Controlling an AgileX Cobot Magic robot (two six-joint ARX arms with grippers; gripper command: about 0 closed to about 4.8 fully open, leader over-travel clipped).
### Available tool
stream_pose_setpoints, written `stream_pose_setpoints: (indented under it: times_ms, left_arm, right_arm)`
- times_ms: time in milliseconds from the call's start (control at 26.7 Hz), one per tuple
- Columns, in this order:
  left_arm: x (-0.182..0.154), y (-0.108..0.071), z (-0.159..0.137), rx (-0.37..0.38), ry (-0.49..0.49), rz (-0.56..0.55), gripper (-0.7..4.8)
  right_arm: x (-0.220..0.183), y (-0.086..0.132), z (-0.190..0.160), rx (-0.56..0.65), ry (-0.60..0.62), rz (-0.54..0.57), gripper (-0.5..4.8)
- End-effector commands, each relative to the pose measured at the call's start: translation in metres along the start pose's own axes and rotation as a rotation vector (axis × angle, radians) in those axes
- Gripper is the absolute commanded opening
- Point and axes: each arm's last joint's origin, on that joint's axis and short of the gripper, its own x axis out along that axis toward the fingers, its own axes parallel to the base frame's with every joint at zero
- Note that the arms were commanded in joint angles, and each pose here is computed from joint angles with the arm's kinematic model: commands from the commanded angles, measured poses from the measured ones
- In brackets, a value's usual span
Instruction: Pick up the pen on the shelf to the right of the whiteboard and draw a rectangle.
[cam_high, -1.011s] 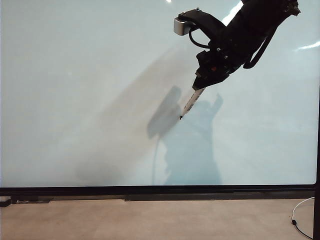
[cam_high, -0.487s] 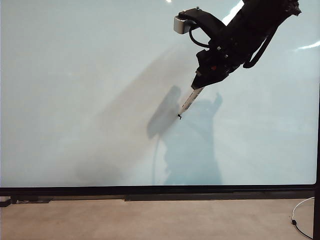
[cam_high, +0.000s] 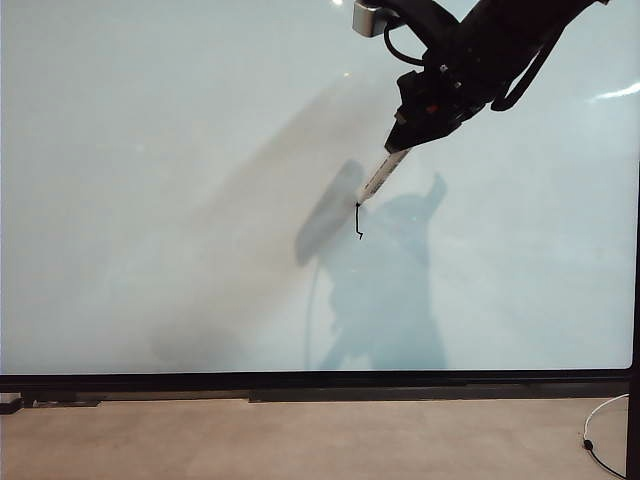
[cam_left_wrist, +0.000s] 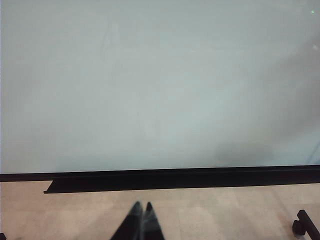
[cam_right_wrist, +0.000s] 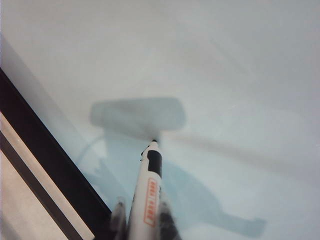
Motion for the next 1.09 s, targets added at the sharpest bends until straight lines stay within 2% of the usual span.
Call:
stream_pose_setpoints:
  times_ms: [37,524,1086]
  left_arm:
    - [0.0,0.0,0.002,0.001,-0.011,0.0,-0.04]
    - [0.0,0.0,0.002,0.001,-0.011,0.0,-0.04]
    - [0.0,0.0,0.002,0.001,-0.011,0.0,-0.04]
  right_arm:
    - [-0.005,-0.003,0.007,-0.006,-0.038,-0.018,-0.05]
    - [-0.022,-0.008,0.017,-0.009,-0.076,-0.045,-0.05]
    - [-0.022,-0.009,0.019,-0.01,-0.097,-0.063,-0.05]
